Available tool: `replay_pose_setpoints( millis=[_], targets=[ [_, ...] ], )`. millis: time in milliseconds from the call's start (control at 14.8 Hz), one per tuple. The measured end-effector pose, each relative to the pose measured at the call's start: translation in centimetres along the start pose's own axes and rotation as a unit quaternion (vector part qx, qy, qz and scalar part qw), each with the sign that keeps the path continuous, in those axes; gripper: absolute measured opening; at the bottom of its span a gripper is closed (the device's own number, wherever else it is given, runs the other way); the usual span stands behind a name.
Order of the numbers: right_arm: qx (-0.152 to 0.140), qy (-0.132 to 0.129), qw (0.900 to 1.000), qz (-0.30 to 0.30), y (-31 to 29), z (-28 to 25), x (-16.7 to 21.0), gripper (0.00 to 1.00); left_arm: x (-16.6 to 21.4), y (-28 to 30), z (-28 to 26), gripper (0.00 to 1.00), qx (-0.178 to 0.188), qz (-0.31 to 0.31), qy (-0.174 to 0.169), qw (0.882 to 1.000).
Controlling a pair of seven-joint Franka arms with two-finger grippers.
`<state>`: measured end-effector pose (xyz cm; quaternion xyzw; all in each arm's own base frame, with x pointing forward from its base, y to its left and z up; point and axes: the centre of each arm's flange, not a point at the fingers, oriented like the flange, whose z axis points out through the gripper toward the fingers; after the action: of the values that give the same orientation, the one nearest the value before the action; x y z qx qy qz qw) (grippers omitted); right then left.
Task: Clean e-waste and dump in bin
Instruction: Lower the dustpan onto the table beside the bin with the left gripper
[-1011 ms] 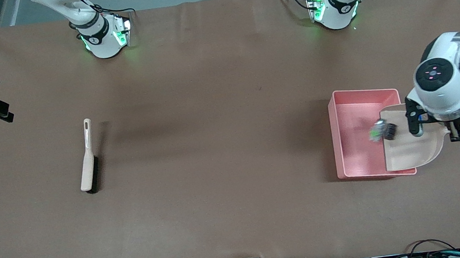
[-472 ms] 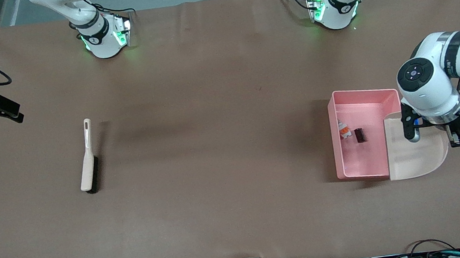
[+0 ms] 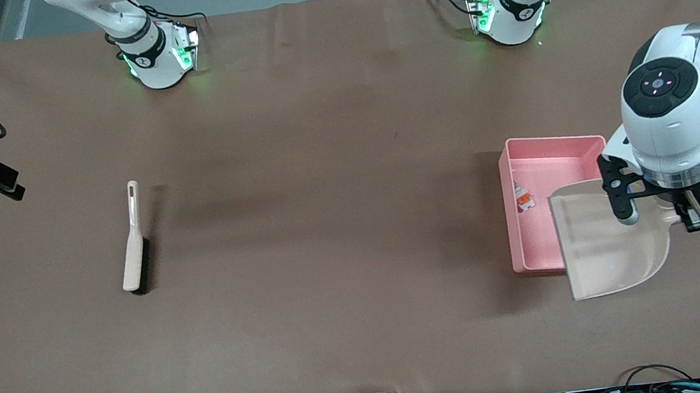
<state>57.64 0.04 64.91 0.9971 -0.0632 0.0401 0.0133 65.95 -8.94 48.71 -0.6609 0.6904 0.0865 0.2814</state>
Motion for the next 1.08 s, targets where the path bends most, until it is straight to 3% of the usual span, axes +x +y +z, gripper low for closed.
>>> replay_pose_setpoints(
  millis=[270,674,876,1078],
  targets=[
    [0.011,0.001,1.0,0.005,0.3,0.2,0.1,1.0,5.8,0.8,-3.5,0.33,-0.025,-0.059,0.073,0.995],
    [0.013,0.0,1.0,0.003,0.1,0.2,0.1,1.0,19.6,4.6,-7.1,0.33,-0.06,-0.094,0.13,0.985],
    [0.012,-0.001,1.0,0.003,0.1,0.2,0.0,1.0,26.9,7.4,-6.3,0.33,-0.076,-0.072,0.122,0.987],
    [0.01,-0.018,1.0,0.003,0.2,0.5,-0.3,1.0,31.0,9.5,-4.8,0.33,-0.081,-0.031,0.102,0.991]
  ],
)
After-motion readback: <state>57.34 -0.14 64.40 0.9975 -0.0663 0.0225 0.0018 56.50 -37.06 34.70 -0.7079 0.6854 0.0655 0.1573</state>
